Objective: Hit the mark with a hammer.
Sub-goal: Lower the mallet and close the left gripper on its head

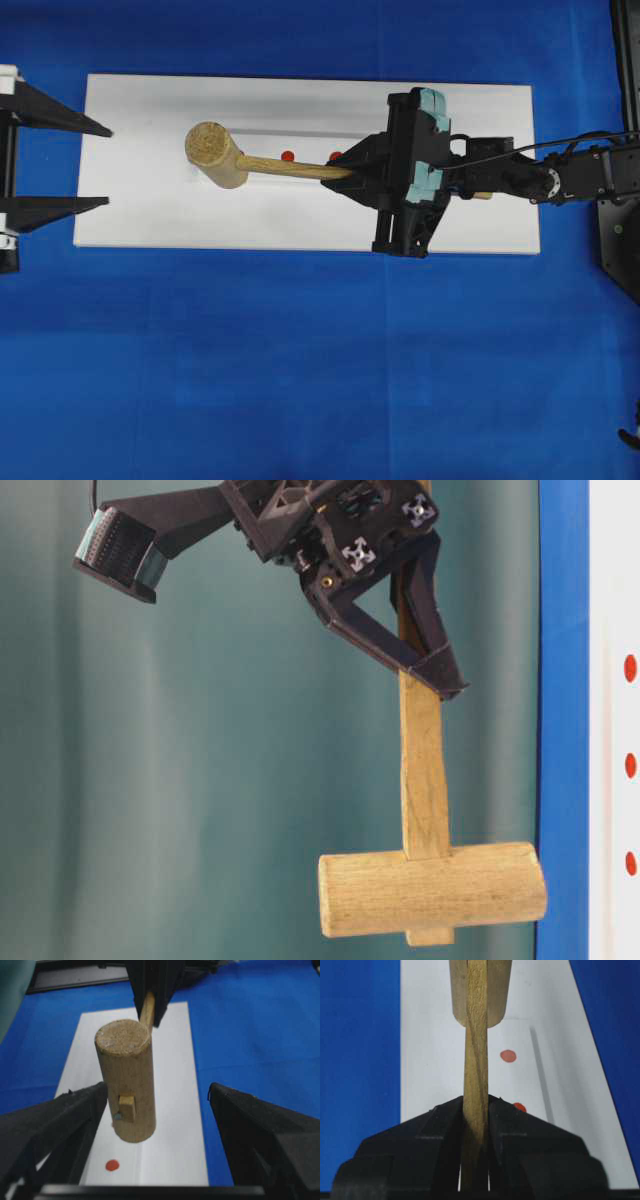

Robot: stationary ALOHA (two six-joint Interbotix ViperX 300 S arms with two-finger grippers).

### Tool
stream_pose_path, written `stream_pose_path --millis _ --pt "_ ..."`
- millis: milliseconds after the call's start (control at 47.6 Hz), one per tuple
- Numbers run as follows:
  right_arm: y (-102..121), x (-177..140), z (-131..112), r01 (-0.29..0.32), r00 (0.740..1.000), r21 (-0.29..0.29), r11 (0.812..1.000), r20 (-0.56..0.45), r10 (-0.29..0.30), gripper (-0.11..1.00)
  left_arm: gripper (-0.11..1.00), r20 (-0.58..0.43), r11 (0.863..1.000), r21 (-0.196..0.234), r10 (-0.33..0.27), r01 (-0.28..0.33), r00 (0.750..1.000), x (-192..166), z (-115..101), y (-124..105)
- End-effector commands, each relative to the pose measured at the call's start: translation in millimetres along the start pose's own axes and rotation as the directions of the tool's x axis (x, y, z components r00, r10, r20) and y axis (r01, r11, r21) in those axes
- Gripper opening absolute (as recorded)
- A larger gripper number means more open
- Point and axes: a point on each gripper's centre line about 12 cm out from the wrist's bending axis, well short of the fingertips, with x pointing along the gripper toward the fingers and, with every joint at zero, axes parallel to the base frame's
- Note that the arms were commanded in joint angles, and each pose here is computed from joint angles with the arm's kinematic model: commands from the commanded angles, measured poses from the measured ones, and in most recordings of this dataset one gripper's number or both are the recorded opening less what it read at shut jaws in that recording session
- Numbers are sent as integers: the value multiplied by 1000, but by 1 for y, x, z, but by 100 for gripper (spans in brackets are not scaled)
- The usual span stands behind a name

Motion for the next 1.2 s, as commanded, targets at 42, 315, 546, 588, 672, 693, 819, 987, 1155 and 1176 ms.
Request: stream_pose_path --millis 42,315,546,588,672,693,819,987,1155,1176 --pt "1 -3 17 -2 999 3 1000 46 2 2 80 20 999 -32 25 -24 999 11 0 5" --pt "2 -3 18 -4 999 3 1000 47 4 2 86 39 998 -42 55 -53 998 40 -4 11" --pt "2 -3 18 -4 999 3 1000 47 4 2 93 7 998 -45 54 -53 999 72 -7 12" --pt "2 -3 17 -4 999 3 1000 45 4 2 93 -3 997 -45 57 -57 998 77 -8 14" --pt "2 -3 18 -4 999 2 1000 48 4 2 93 -18 997 -47 67 -68 998 87 -9 17" --pt "2 -3 17 -5 999 2 1000 47 5 2 93 -23 997 -47 68 -69 997 89 -9 18" --pt "4 -4 17 -10 999 0 1000 47 10 2 93 -39 996 -48 72 -74 997 101 -10 20" --pt "5 -3 17 -12 999 -2 1000 45 12 2 93 -49 996 -49 71 -73 996 111 -10 21" --pt "6 -4 17 -15 999 -3 1000 46 15 2 93 -57 996 -49 69 -72 996 115 -11 21" --pt "6 -4 17 -15 999 -3 1000 46 15 2 93 -59 996 -49 69 -72 996 115 -12 21"
